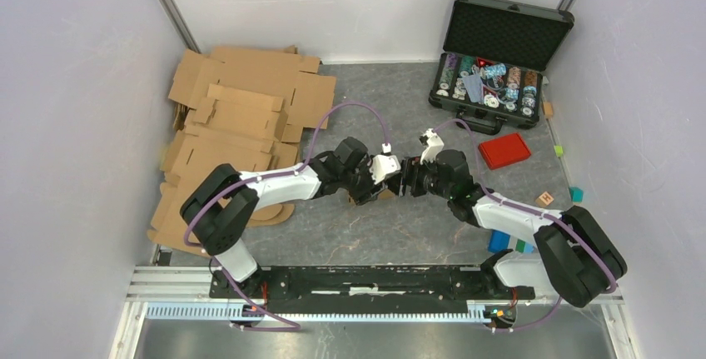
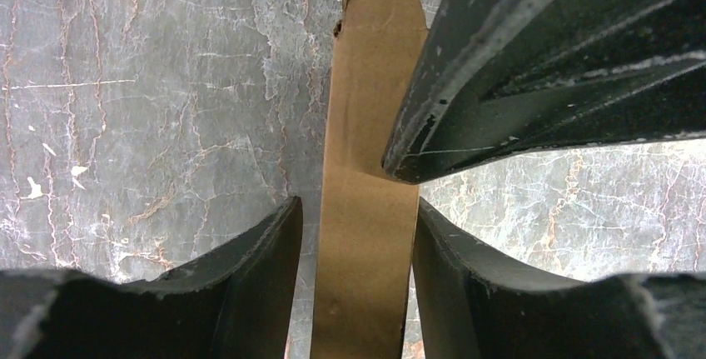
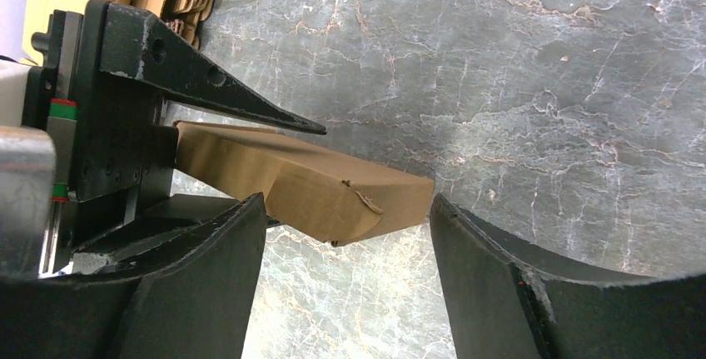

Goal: Fold the paper box
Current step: Close the paper box at the center of the board.

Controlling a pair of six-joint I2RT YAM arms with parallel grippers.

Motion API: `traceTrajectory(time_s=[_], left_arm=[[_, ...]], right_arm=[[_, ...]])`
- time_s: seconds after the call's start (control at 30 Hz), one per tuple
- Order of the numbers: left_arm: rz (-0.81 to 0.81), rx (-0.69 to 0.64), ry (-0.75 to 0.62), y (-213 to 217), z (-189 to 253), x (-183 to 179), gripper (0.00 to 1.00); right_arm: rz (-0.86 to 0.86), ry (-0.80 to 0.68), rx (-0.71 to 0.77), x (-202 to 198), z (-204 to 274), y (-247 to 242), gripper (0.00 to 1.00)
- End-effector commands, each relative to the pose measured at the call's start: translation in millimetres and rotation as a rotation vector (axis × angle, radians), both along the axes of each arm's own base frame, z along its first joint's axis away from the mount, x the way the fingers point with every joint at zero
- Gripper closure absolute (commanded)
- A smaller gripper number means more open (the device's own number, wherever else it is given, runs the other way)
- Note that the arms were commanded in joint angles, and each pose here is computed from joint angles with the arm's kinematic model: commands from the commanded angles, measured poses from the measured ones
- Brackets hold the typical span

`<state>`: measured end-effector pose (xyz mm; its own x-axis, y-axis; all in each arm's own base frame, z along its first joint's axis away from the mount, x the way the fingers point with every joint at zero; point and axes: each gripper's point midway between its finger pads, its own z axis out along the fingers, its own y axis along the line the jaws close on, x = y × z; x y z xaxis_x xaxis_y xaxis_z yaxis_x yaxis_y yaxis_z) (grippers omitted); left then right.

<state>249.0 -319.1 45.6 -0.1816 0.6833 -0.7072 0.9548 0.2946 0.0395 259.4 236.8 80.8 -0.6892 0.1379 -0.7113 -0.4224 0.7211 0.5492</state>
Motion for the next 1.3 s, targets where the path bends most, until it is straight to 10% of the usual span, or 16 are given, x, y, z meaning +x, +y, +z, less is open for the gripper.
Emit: traceTrajectory(time_s=[0.0, 1.0, 1.27], left_arm=[[0.014, -0.04, -0.038, -3, 11, 6, 0.42], [0.004, -0.038, -0.033, -2, 19, 3, 0.47], [-0.019, -0.04, -0.02, -3, 18, -1, 0.6]], right_arm=[[0.005, -0.072, 0.015, 13, 24, 4, 0.23], [-0.023, -0.375, -0.443, 20, 27, -71, 0.29], [0.1, -0.576, -0.453, 7, 24, -56, 0.11]])
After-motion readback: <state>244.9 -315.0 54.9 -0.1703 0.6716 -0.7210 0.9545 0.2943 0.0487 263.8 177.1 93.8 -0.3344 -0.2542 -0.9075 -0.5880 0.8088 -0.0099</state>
